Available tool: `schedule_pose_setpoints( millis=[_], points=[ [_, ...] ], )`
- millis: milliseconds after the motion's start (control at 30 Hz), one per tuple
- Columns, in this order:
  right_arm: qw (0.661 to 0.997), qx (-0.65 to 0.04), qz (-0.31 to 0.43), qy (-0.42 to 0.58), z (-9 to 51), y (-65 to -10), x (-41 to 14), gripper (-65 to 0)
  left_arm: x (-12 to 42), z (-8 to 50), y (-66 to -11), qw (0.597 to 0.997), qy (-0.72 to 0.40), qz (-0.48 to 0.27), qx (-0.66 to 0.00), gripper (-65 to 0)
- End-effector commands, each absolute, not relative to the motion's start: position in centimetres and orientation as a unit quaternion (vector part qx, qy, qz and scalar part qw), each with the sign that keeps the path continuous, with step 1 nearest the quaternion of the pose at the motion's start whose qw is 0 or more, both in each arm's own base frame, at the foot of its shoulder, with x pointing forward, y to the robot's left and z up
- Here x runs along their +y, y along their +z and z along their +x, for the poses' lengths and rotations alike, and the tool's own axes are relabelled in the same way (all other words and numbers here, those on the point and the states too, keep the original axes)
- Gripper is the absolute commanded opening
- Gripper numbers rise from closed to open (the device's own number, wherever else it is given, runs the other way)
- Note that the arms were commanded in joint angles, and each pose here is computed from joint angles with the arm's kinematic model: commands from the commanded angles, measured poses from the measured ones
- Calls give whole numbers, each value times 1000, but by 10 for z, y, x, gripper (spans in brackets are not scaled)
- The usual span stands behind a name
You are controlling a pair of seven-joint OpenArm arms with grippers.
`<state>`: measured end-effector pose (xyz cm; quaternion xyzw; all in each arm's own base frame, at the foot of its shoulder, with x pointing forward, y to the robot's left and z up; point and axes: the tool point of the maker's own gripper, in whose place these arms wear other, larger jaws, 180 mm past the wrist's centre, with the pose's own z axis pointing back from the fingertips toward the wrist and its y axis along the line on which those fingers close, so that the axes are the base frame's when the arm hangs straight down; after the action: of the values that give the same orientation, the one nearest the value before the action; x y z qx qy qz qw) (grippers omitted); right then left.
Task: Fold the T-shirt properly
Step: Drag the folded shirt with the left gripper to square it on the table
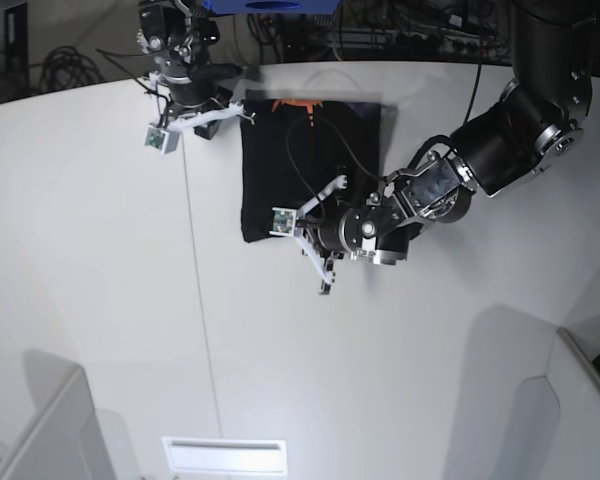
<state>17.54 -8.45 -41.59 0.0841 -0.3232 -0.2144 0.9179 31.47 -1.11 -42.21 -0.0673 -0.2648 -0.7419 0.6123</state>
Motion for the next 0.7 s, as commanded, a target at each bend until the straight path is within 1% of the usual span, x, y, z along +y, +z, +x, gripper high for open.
schedule_pose_setpoints(
  millis=[0, 300, 467, 667],
  points=[
    [914, -336, 84, -214, 178, -410, -85, -650, -9, 318, -419, 609, -746, -63, -262, -650],
    [916, -332, 80, -212, 174, -412, -87, -650, -20, 317, -416, 604, -748, -67, -268, -650],
    [916, -332, 78, -213, 174, -412, -90, -650, -4, 328, -417, 615, -750, -21, -242, -650],
    [915, -334, 81, -209, 176, -411, -87, -650, -5, 331, -414, 615, -749, -17, -245, -650]
  ],
)
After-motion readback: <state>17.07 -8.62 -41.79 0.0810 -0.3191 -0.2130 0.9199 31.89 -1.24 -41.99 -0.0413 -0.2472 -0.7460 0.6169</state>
